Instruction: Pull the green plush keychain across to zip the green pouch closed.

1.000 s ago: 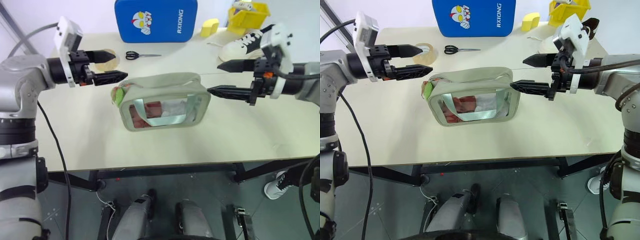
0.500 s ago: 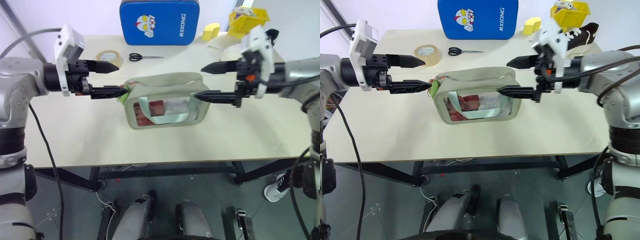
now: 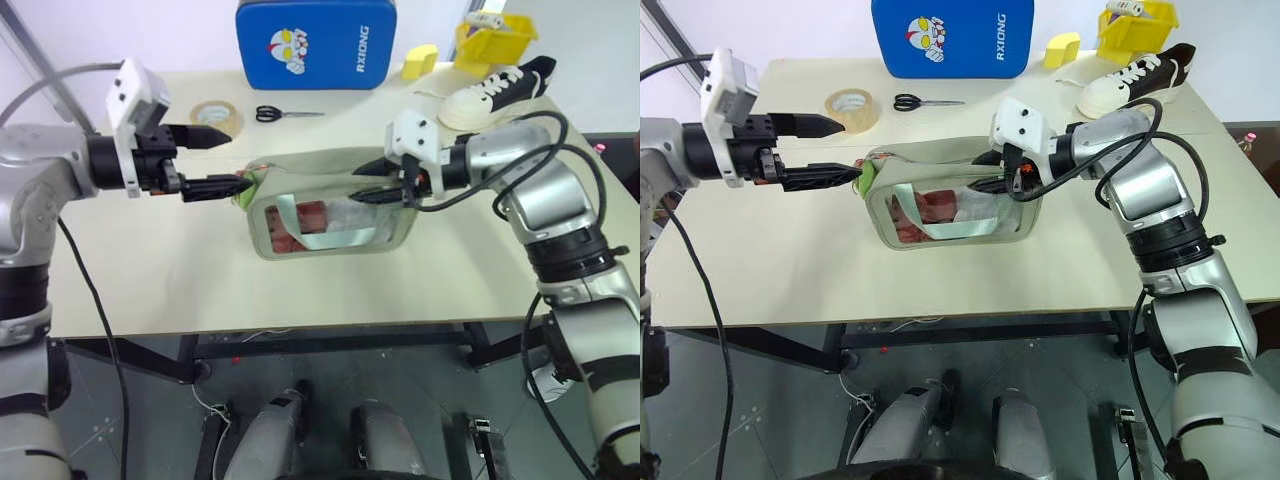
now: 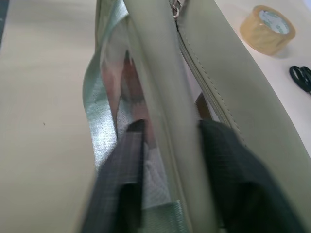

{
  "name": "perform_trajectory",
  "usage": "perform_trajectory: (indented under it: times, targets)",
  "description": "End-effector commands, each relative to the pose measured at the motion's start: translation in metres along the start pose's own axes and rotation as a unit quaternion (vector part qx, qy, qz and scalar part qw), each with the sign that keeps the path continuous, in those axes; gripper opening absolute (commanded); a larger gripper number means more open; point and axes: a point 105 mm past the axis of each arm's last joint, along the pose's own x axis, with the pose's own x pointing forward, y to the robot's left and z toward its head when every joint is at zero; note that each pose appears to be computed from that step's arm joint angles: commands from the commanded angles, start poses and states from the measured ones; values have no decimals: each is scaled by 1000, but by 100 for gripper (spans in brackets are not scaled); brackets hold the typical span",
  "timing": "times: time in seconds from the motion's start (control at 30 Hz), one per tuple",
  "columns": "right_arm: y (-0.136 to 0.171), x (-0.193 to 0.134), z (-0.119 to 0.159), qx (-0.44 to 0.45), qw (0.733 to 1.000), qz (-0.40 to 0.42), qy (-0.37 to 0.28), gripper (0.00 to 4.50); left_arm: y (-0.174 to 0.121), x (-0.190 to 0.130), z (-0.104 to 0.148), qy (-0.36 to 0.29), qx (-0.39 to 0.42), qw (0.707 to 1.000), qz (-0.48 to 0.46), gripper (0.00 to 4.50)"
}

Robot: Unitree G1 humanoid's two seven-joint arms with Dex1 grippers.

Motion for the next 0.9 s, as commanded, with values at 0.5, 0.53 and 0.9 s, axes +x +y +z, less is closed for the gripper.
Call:
perform_trajectory:
  times: [0.5,0.53,0.9]
  targets:
    - [-28,5,21,-73,990,-116,12,4,5,-8,16,-23,33,999,27,450]
    - [-27,5,20,-84,990,-111,14,4,5,-8,16,-24,33,999,26,450]
    - [-32,-13,4,-155,984,-83,29,4,5,-5,15,-27,32,999,21,450]
